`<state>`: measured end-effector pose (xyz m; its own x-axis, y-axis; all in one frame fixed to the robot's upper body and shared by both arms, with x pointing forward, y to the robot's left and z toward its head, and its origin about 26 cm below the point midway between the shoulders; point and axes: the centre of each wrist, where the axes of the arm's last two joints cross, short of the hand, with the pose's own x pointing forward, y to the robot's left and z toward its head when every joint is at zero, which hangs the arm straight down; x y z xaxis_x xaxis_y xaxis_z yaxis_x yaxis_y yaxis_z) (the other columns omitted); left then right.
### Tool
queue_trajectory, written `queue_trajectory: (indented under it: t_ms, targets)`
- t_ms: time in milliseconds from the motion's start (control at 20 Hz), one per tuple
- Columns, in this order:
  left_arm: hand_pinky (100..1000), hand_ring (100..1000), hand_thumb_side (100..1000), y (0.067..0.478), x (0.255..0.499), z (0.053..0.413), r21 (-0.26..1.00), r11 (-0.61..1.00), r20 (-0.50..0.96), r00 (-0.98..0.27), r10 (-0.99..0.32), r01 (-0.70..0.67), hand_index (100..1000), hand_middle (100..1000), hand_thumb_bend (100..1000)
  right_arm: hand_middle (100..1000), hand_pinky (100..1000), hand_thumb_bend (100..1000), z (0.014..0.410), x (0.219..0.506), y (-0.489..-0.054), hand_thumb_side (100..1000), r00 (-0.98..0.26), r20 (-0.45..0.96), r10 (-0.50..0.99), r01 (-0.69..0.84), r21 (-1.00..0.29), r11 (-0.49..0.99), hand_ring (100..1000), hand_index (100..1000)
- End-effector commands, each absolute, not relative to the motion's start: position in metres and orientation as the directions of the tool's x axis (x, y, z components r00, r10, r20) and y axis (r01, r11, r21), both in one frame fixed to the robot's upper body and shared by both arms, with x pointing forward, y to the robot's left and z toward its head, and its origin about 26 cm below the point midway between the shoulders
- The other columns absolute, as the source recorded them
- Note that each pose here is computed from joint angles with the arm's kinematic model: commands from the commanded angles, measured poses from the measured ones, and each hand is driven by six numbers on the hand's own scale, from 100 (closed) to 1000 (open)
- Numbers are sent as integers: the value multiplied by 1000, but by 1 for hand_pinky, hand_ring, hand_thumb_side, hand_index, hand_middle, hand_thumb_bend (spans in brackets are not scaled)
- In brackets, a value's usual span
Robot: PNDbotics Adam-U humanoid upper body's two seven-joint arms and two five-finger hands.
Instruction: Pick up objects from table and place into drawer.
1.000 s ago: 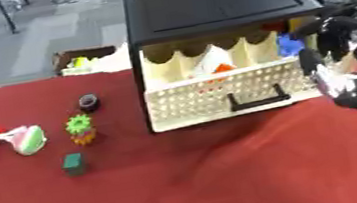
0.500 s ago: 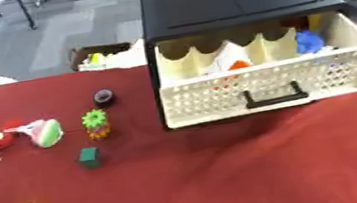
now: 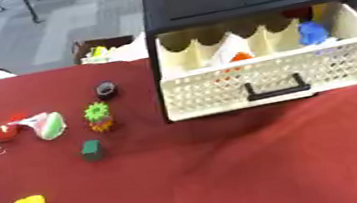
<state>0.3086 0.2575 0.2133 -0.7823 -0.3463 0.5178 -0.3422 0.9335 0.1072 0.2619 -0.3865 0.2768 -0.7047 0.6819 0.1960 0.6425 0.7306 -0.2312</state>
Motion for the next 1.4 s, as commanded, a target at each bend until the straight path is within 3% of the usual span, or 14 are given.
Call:
queue_trajectory:
  t_ms: [50, 300, 400, 650, 850, 1400]
  targets:
    - [652, 556, 731, 265, 306, 229, 148, 912, 462, -789, -406, -383, 758, 696, 100, 455, 570, 100, 278, 262, -383, 1000, -753, 192, 629, 609, -158, 777, 487, 721]
    - [591, 503, 616, 283, 304, 251, 379, 739, 338, -660, -671, -557, 778, 633, 100, 450, 578, 100, 263, 264, -381, 1000, -786, 201, 584, 566, -144, 811, 484, 719]
    - [527, 441, 551, 288, 302, 262, 515, 614, 229, -594, -771, -598, 812, 599, 100, 448, 577, 100, 261, 264, -381, 1000, -786, 204, 583, 565, -143, 812, 484, 717]
    - [532, 436, 540, 295, 298, 282, 789, 228, -87, -470, -878, -571, 900, 569, 100, 449, 578, 100, 261, 263, -381, 1000, -790, 199, 580, 565, -134, 814, 486, 717]
    - [554, 459, 609, 296, 295, 290, 880, 26, -220, -455, -863, -474, 928, 555, 100, 449, 578, 100, 261, 264, -380, 1000, -799, 190, 570, 555, -129, 822, 488, 715]
    - [608, 562, 907, 296, 293, 290, 980, -88, -163, -462, -872, -180, 940, 620, 100, 443, 580, 100, 258, 265, -378, 1000, -808, 201, 554, 539, -128, 833, 484, 710]
